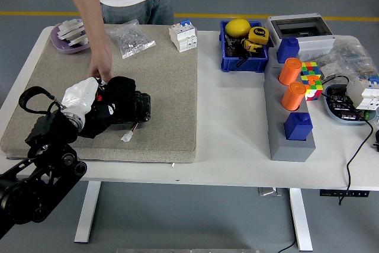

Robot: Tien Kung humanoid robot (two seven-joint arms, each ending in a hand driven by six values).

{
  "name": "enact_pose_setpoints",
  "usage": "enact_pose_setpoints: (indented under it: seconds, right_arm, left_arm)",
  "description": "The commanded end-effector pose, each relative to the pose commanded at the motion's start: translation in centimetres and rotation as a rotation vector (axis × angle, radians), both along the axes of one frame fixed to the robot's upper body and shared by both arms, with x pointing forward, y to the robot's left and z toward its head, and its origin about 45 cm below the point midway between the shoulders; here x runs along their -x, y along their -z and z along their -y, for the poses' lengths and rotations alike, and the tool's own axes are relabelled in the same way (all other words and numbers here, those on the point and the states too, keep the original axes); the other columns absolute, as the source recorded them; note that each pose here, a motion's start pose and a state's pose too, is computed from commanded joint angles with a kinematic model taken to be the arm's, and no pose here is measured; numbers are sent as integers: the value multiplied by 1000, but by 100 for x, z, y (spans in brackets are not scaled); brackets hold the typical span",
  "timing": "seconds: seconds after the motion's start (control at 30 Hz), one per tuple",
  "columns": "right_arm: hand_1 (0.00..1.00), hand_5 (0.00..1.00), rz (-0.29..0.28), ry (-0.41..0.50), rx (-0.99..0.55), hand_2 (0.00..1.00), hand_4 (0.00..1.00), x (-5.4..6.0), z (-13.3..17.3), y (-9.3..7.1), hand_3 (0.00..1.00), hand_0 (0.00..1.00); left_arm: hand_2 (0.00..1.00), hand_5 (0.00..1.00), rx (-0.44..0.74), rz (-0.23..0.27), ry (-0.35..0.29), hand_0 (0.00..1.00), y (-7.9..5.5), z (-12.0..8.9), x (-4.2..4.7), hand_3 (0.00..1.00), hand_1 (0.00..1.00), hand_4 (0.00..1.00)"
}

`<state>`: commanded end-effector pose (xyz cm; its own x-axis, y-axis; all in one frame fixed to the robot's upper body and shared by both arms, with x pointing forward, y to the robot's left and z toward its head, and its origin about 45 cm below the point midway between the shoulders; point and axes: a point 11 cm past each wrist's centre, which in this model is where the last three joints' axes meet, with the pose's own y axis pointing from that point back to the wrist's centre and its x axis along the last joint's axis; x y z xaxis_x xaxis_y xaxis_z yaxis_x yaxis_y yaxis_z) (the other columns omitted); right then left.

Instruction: Pick the rag up,wipe the panel,place it on the desk

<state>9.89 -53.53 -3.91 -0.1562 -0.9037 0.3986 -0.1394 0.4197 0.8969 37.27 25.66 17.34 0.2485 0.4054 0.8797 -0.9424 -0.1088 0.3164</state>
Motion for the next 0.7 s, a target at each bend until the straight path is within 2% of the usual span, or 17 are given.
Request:
enact_pose_setpoints:
  seconds: [0.2,0.43,0.7]
  right_arm:
    - [532,607,1,-1,0,654,998,-7,-1,-1,623,736]
    - [532,608,4,-3,0,654,998,-20,-1,-5,623,734]
    - [532,608,4,-3,-1,654,998,-24,-5,-3,623,734]
  left_arm:
    - [555,2,-4,11,69,199,-54,242,7,545,132,397]
    - [555,2,-13,-3,132,199,-24,458,46,546,132,397]
    - [555,2,-13,-5,133,199,-11,479,44,546,132,397]
